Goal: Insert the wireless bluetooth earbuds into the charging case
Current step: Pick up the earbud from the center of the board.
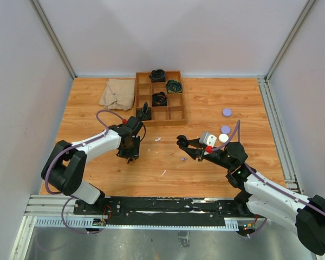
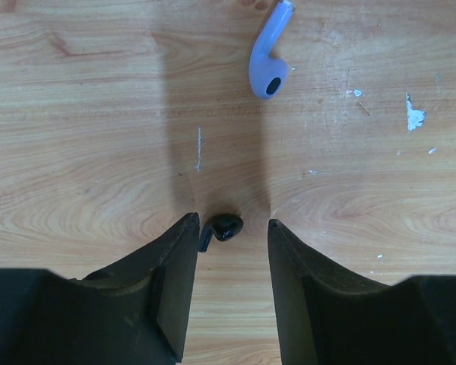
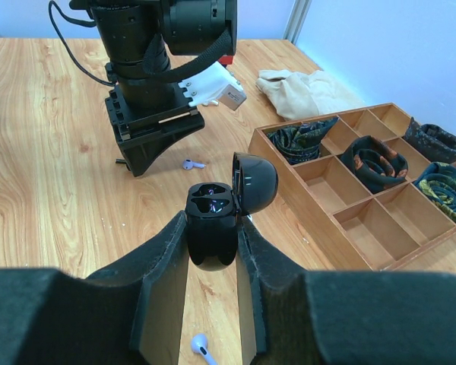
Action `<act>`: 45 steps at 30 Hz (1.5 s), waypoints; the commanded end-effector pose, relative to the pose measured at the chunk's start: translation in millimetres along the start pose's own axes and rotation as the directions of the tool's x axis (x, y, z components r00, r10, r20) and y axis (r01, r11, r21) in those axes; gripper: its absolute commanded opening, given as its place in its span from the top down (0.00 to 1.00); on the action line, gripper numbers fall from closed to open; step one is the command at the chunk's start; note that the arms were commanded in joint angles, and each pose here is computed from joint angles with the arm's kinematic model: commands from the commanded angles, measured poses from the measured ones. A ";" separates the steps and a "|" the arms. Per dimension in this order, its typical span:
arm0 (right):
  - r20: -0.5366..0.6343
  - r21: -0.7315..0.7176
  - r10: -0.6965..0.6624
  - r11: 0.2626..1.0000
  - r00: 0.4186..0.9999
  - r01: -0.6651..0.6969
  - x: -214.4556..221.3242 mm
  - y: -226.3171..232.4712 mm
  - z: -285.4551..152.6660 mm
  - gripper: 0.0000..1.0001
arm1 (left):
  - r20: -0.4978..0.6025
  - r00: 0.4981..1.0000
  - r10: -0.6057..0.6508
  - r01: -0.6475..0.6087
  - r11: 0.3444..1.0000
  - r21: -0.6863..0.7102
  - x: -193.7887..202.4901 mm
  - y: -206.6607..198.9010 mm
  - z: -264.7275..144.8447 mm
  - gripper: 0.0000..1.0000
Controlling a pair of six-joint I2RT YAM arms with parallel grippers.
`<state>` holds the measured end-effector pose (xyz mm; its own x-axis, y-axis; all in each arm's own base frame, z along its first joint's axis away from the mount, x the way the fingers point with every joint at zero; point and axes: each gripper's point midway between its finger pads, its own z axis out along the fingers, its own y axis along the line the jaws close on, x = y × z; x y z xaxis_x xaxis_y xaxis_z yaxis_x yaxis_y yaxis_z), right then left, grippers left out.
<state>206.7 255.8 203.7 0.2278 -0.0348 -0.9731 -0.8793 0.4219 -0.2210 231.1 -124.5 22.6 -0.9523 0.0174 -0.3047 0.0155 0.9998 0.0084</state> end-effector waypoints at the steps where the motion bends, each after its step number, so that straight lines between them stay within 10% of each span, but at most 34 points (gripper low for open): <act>1: 0.021 0.009 -0.029 1.000 0.999 0.029 -5.4 -4.8 -2.1 0.99 | -0.001 1.000 0.007 -0.007 1.000 0.008 -5.2 -2.4 0.7 0.54; 29: 0.023 0.009 -0.030 1.000 0.999 0.030 -6.7 -4.8 -2.4 0.99 | -0.071 0.997 0.008 -0.007 1.000 0.004 10.3 -2.1 8.1 0.70; 45: 0.084 -0.006 -0.084 0.996 0.993 0.085 -23.7 -6.3 3.2 0.99 | 0.173 0.983 -0.057 0.040 0.994 0.101 -37.1 -19.3 -44.0 0.76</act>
<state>204.2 257.8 201.9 0.2283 -0.0360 -0.9729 -0.8874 0.4033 -0.2232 234.7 -131.5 42.8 -0.9346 -0.0045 -0.3556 0.0125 0.9989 -0.0453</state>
